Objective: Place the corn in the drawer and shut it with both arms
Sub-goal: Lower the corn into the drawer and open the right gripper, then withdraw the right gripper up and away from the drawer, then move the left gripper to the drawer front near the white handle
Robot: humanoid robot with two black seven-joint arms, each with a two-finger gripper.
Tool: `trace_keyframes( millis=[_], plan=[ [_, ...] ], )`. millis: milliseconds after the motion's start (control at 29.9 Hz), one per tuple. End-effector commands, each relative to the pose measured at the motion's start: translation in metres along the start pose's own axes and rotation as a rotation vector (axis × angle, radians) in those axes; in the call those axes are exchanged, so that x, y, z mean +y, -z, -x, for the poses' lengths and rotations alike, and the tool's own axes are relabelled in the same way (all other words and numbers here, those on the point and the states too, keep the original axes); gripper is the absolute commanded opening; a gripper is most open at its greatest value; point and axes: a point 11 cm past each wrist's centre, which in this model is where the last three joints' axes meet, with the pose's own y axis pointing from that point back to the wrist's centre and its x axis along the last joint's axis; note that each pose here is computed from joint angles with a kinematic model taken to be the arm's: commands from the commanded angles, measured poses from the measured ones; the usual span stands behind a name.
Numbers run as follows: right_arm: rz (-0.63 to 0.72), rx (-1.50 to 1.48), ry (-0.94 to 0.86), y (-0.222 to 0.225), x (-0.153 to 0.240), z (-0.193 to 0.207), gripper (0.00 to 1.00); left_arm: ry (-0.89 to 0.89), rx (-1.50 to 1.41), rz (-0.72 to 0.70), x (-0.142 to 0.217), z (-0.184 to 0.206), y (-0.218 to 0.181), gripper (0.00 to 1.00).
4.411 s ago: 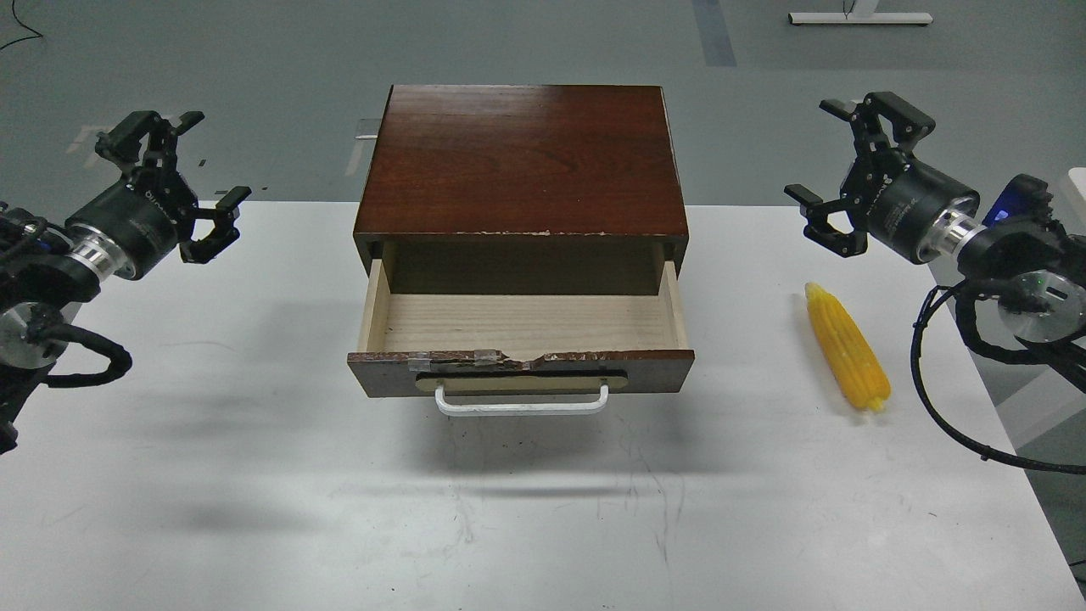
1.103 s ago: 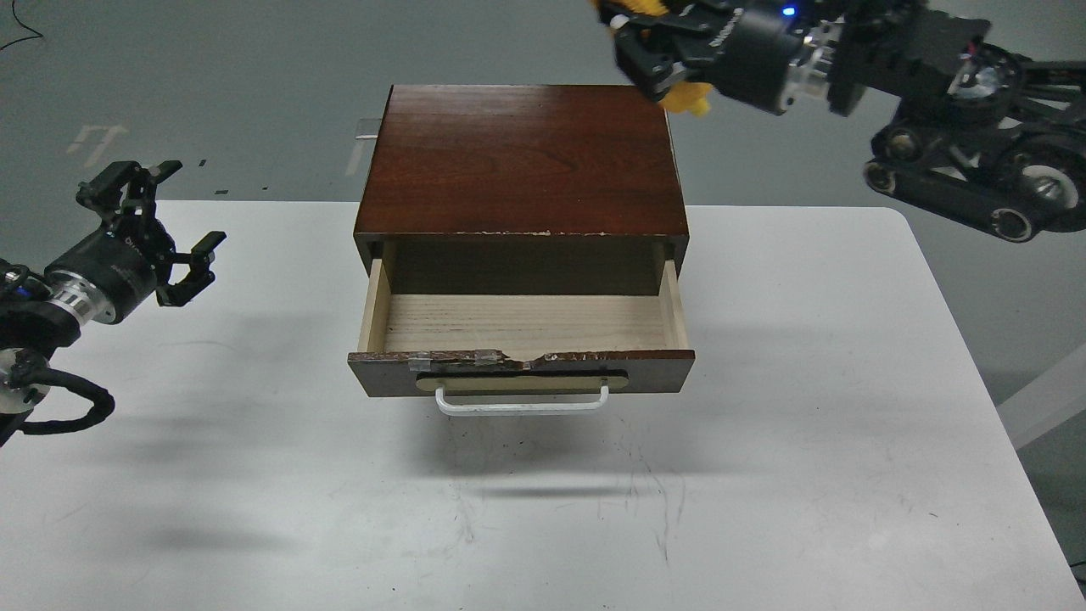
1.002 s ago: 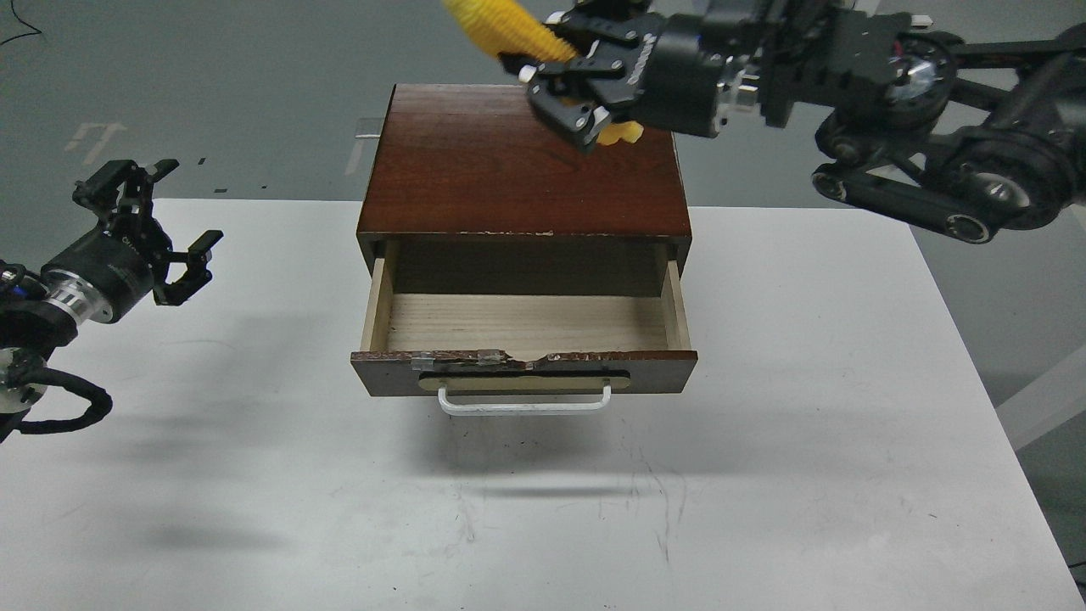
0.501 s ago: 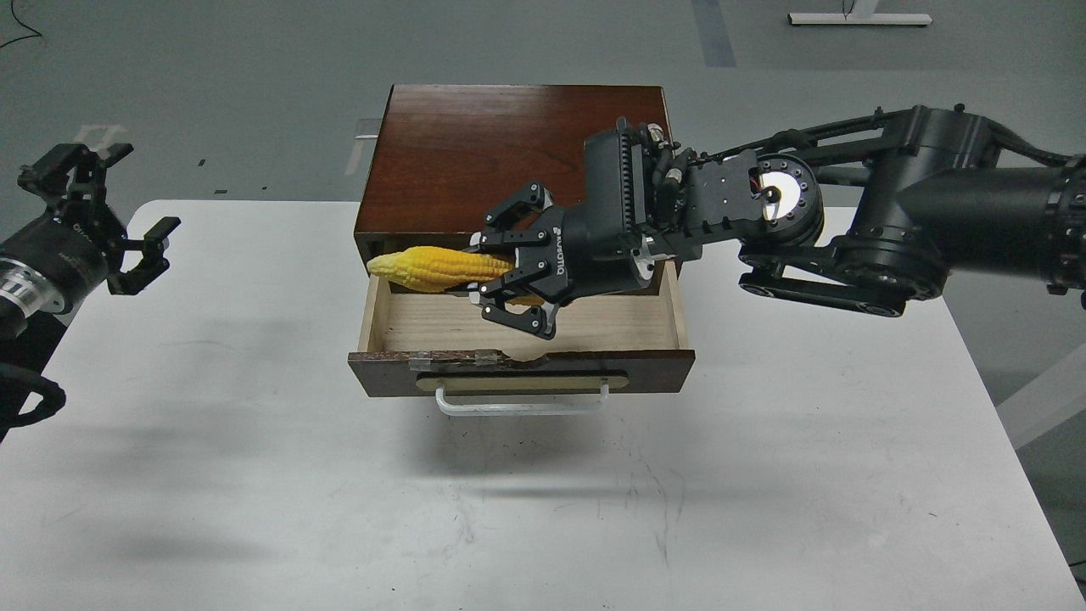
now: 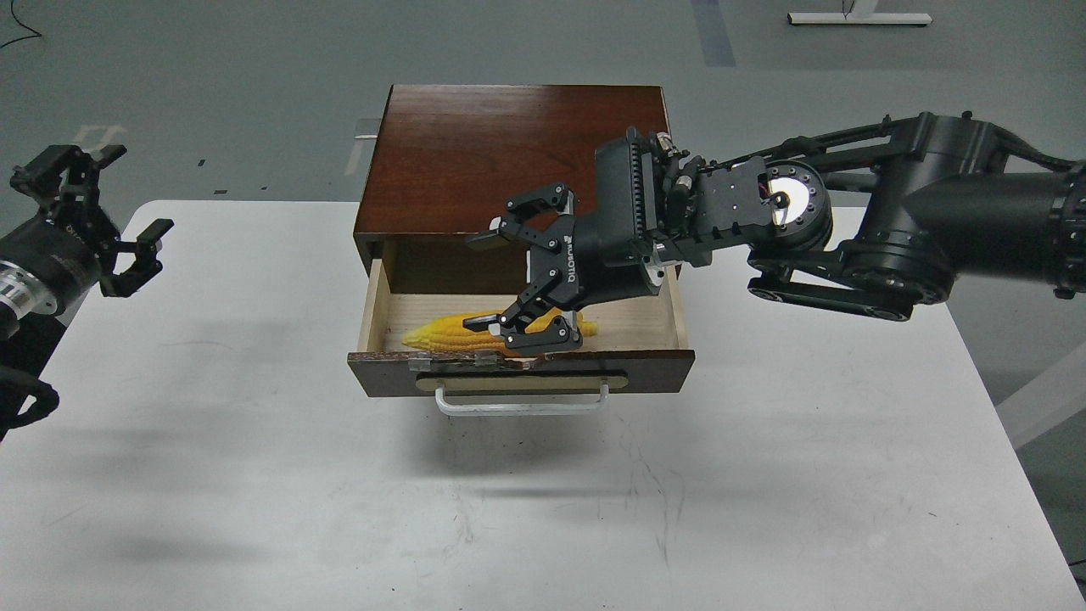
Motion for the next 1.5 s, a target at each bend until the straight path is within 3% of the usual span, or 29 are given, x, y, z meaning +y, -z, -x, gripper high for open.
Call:
trace_keyframes(
  millis=[0, 167, 234, 267, 334, 368, 434, 702, 802, 936, 1069, 1169, 1270, 1403, 1437, 1470],
  plan=[
    [0.021, -0.011, -0.023, -0.005, 0.001, -0.004, 1.0, 0.0, -0.001, 0.001, -0.001, 0.001, 0.0, 0.98],
    [0.177, -0.324, -0.299, -0.035, 0.002, -0.058, 1.0, 0.0, 0.0, 0.001, -0.001, 0.001, 0.0, 0.98],
    [0.301, -0.653, -0.423, -0.064, 0.013, -0.079, 1.0, 0.001, 0.001, 0.001, -0.002, 0.002, 0.0, 0.98],
    [0.333, -0.755, -0.453, -0.074, 0.021, -0.082, 1.0, 0.0, 0.0, 0.001, -0.001, 0.001, 0.0, 0.98],
    [0.445, -1.166, -0.607, -0.12, 0.078, -0.081, 1.0, 0.001, 0.001, 0.002, -0.001, 0.001, 0.0, 0.98],
    [0.445, -1.168, -0.608, -0.121, 0.079, -0.081, 1.0, 0.001, 0.001, 0.002, -0.001, 0.001, 0.0, 0.98],
    [0.504, -1.501, -0.751, -0.145, 0.132, -0.045, 0.99, 0.007, 0.003, 0.002, -0.001, 0.002, 0.0, 0.98],
    [0.783, -2.089, -1.176, -0.116, 0.225, 0.118, 0.99, 0.014, 0.006, 0.004, -0.002, 0.003, 0.0, 0.98],
    [0.846, -2.163, -1.264, -0.096, 0.245, 0.152, 0.99, 0.021, -0.003, 0.032, -0.003, 0.005, -0.005, 0.98],
    [0.869, -2.235, -1.284, -0.071, 0.243, 0.179, 1.0, 0.085, -0.126, 0.149, -0.009, 0.021, -0.029, 0.98],
    [0.925, -2.231, -1.284, -0.062, 0.254, 0.189, 1.0, 0.138, -0.545, 0.128, -0.013, 0.044, -0.059, 0.98],
    [0.948, -2.238, -1.276, -0.057, 0.255, 0.196, 1.0, 0.195, -0.94, 0.217, -0.004, 0.084, -0.087, 0.98],
    [0.959, -2.245, -1.262, -0.053, 0.253, 0.201, 1.0, 0.335, -1.129, 0.32, 0.013, 0.137, -0.097, 0.98],
    [0.978, -2.247, -1.241, -0.048, 0.253, 0.206, 1.0, 0.557, -1.115, 0.368, 0.031, 0.196, -0.089, 0.98],
    [0.983, -2.25, -1.238, -0.047, 0.253, 0.208, 1.0, 0.606, -1.097, 0.362, 0.033, 0.205, -0.085, 0.96],
    [0.993, -2.258, -1.23, -0.043, 0.252, 0.212, 1.0, 0.723, -1.054, 0.346, 0.04, 0.227, -0.074, 0.78]
  ],
)
